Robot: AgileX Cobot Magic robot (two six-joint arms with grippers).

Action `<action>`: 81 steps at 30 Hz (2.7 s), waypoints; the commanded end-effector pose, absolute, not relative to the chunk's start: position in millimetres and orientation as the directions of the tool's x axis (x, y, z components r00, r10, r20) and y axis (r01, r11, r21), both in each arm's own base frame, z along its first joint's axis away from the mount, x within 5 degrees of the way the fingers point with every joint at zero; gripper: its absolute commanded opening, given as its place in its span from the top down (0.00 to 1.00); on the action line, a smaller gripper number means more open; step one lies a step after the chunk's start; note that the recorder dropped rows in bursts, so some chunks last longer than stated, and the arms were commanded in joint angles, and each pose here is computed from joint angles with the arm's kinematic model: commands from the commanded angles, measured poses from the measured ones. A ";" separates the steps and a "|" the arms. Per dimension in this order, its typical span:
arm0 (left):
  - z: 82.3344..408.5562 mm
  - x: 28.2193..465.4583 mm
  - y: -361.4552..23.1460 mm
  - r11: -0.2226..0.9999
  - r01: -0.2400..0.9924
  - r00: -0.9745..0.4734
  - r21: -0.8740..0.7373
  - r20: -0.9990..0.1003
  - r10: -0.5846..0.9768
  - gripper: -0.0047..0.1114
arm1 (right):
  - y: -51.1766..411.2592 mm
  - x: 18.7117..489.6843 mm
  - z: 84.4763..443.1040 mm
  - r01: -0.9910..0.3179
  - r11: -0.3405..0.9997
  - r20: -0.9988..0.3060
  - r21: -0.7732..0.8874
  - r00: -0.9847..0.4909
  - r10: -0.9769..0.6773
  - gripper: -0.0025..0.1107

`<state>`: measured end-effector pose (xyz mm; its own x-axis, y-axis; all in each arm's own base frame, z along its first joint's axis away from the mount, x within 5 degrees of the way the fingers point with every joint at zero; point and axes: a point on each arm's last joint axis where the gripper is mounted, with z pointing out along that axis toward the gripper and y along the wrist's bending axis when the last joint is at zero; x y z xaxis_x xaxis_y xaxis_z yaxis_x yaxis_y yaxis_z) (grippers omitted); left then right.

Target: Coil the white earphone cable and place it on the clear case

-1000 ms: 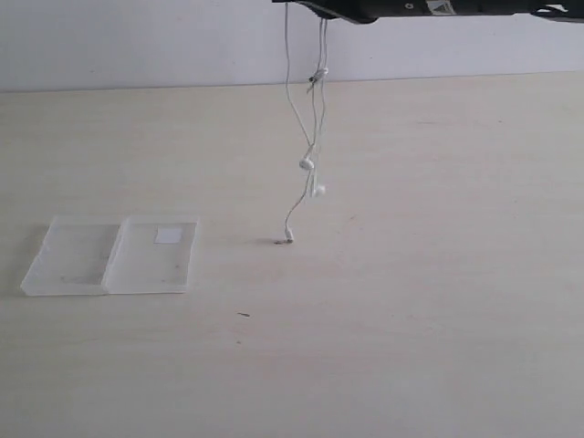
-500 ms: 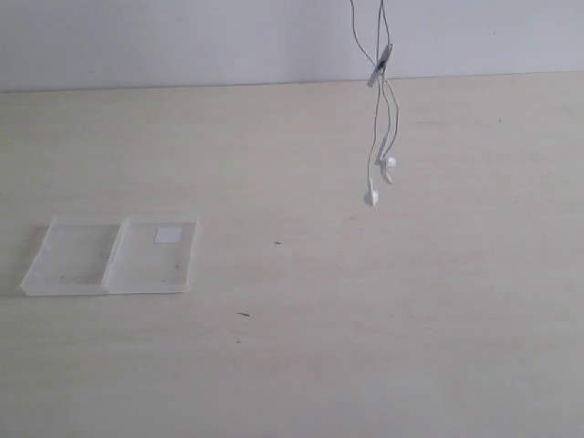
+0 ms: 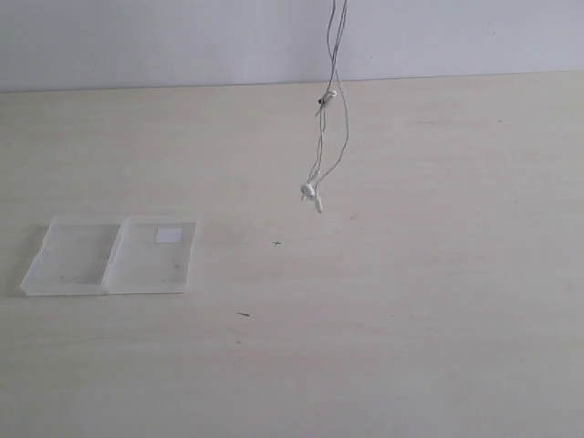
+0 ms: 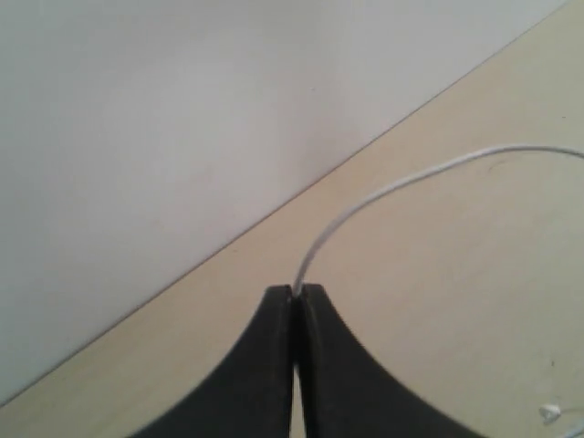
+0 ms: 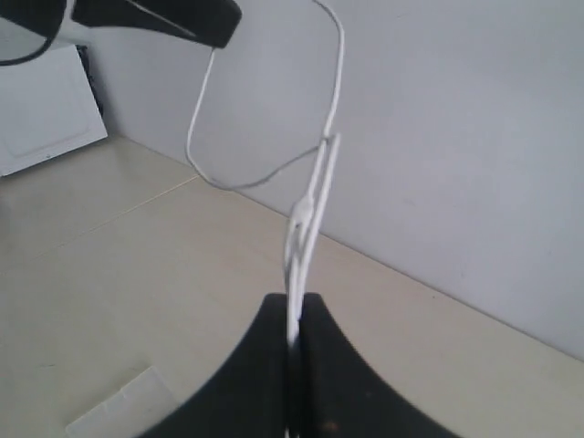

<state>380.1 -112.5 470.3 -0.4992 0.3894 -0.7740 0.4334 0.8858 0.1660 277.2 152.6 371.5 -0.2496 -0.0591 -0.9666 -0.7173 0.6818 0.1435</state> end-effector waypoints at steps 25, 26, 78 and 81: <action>467.6 405.6 -40.1 0.983 0.155 -0.550 0.097 -0.818 0.168 0.90 | 128.3 292.4 334.0 -0.695 0.696 -0.932 0.180 -0.346 -0.105 0.98; 462.4 408.7 -40.4 0.983 0.156 -0.565 0.096 -0.808 0.169 0.86 | 129.2 291.4 334.0 -0.704 0.686 -0.931 0.185 -0.348 -0.107 0.98; 368.7 426.9 -100.3 0.479 0.828 -0.453 -0.292 -0.851 0.266 0.37 | 129.3 296.7 327.5 -0.703 0.694 -0.931 0.154 -0.338 -0.135 0.98; 350.8 427.7 -89.4 0.439 0.840 -0.442 -0.319 -0.872 0.212 0.34 | 129.0 297.0 327.5 -0.701 0.697 -0.932 0.150 -0.335 -0.137 0.98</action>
